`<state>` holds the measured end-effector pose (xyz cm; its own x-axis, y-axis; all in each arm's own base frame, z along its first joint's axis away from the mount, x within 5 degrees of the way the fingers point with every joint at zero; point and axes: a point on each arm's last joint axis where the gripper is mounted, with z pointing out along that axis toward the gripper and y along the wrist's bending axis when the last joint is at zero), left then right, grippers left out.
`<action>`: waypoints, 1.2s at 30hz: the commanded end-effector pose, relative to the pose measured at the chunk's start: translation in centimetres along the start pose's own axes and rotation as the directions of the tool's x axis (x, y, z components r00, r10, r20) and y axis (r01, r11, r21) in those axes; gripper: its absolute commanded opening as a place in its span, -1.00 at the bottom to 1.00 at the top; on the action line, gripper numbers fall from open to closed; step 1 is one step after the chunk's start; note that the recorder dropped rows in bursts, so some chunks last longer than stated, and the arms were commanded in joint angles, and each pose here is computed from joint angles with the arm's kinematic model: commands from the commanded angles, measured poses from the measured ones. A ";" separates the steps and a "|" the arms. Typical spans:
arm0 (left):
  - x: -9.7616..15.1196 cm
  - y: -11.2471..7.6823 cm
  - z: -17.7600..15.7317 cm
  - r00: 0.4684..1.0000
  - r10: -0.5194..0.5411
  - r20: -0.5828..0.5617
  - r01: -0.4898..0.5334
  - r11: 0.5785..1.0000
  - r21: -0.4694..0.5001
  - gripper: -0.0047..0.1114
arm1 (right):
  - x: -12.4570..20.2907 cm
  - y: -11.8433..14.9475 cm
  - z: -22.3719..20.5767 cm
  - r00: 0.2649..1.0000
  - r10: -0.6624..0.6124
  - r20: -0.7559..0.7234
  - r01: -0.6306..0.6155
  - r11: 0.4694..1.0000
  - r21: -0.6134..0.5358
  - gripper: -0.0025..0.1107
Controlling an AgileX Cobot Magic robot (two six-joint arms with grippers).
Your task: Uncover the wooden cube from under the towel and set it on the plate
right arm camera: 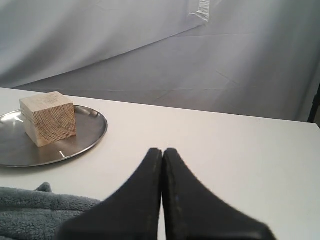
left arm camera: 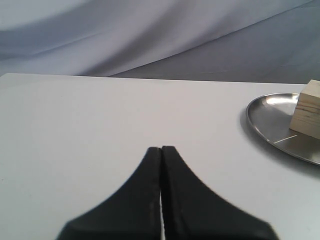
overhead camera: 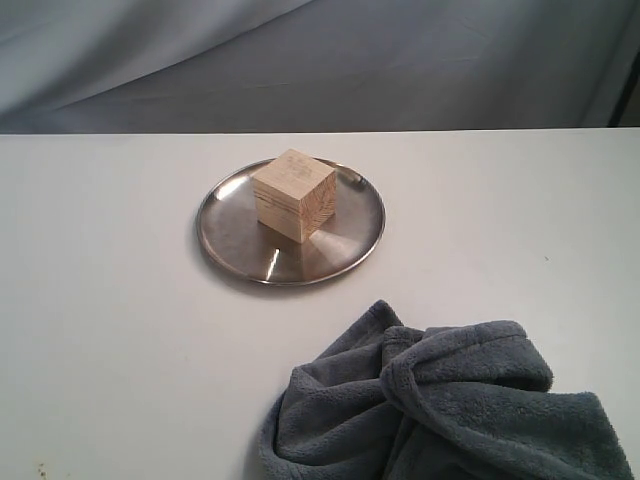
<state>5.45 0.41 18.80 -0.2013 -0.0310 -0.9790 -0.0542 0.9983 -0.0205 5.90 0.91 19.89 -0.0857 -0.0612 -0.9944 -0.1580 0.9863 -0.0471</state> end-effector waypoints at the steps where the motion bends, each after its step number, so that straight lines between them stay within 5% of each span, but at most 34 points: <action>1: 0.1 0.0 0.0 1.000 0.000 0.006 0.000 1.000 0.006 -0.92 | 0.3 0.0 0.0 1.000 0.011 -0.021 -0.011 1.000 0.006 -0.96; 8: 0.1 0.0 0.0 1.000 0.000 0.006 0.000 1.000 0.006 -0.92 | 1.6 -0.1 -0.2 0.986 -0.026 -0.166 0.028 1.000 0.008 -0.96; 36: 0.1 0.0 0.0 1.000 0.000 0.006 0.000 1.000 0.006 -0.92 | 1.7 -1.4 -0.4 0.984 0.045 -0.173 -0.003 0.972 0.237 -0.96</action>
<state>5.45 0.41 18.80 -0.2013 -0.0310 -0.9790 -0.0542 0.9983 -0.0205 5.65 -0.56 18.35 -0.2666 -0.0432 -0.9628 0.0734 0.9952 -0.0650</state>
